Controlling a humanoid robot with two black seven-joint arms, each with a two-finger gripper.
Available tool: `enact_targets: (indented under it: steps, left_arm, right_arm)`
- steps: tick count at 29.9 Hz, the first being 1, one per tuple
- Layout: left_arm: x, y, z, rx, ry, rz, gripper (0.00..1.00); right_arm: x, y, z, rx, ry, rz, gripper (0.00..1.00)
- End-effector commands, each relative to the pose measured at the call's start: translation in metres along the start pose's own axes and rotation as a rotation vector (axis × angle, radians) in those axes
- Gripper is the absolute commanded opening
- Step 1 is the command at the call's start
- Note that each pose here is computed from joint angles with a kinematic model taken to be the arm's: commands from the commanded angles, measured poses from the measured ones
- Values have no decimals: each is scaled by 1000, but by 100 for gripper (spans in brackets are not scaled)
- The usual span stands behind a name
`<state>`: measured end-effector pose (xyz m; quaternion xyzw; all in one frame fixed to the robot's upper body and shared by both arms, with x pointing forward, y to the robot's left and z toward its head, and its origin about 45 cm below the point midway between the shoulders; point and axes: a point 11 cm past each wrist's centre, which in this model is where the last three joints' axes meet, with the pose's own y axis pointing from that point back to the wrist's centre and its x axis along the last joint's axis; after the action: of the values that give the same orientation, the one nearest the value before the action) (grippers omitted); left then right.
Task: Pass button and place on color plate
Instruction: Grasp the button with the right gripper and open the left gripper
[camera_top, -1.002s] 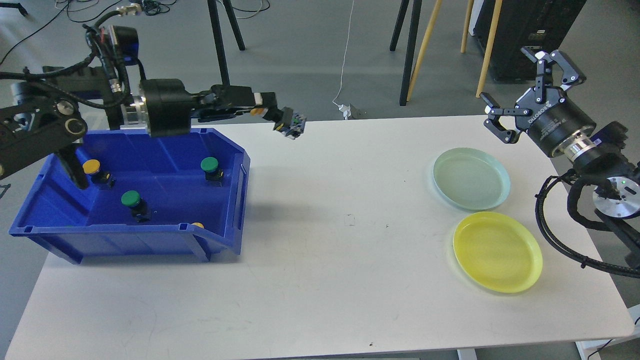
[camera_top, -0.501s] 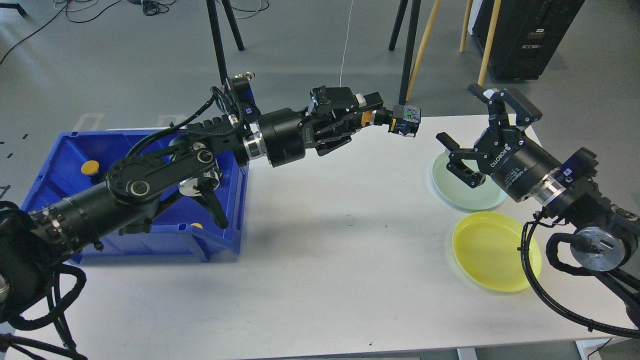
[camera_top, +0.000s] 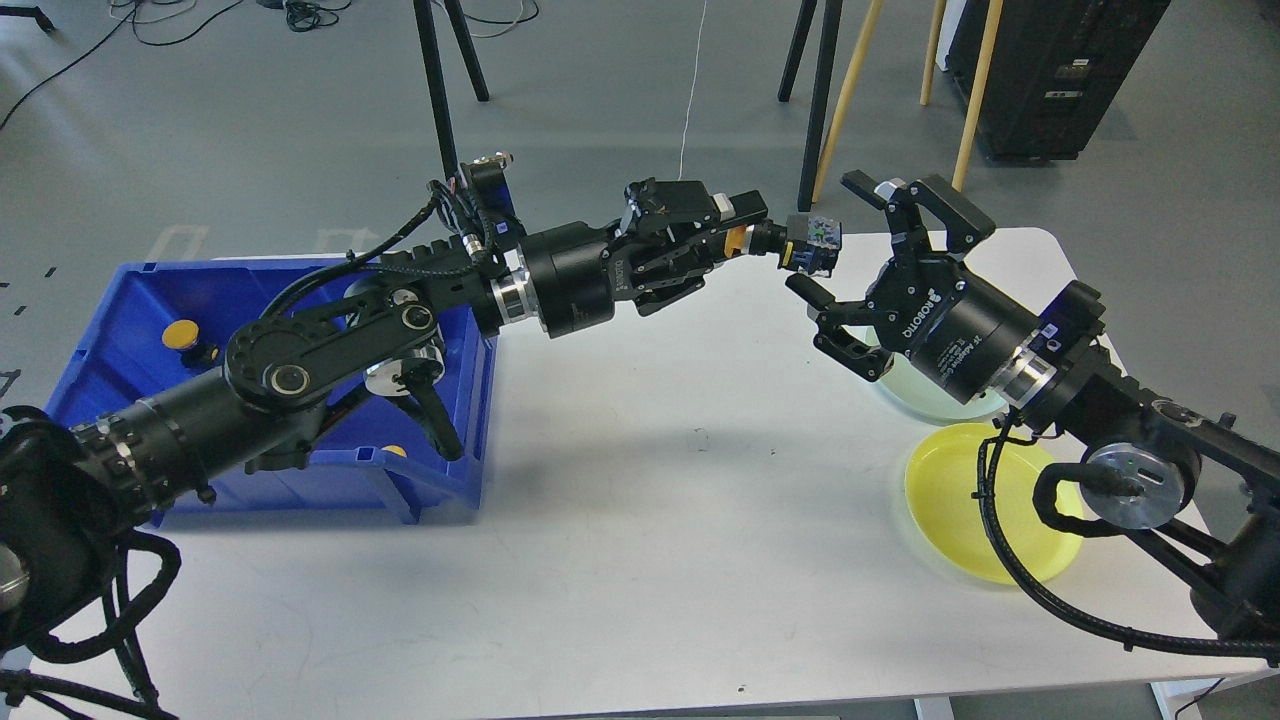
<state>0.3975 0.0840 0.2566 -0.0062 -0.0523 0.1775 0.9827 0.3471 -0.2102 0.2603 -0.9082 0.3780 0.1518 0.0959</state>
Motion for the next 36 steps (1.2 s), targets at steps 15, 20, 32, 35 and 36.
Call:
enact_targets:
  steps: [15, 20, 32, 35, 36]
  left_arm:
    - [0, 0, 1, -3, 4, 3, 8]
    - [0, 1, -1, -5, 13, 7, 8]
    - [2, 6, 0, -56, 56, 50, 73]
    - [3, 7, 1, -63, 58, 56, 80]
    - [3, 7, 1, -63, 58, 57, 80]
  right_arm:
    - [-10, -12, 4, -9, 1, -23, 4]
    - [-9, -10, 4, -5, -4, -16, 1]
    - [-1, -4, 7, -2, -16, 31, 1]
    - [3, 2, 10, 3, -32, 59, 1]
    - [7, 5, 11, 8, -38, 78, 1]
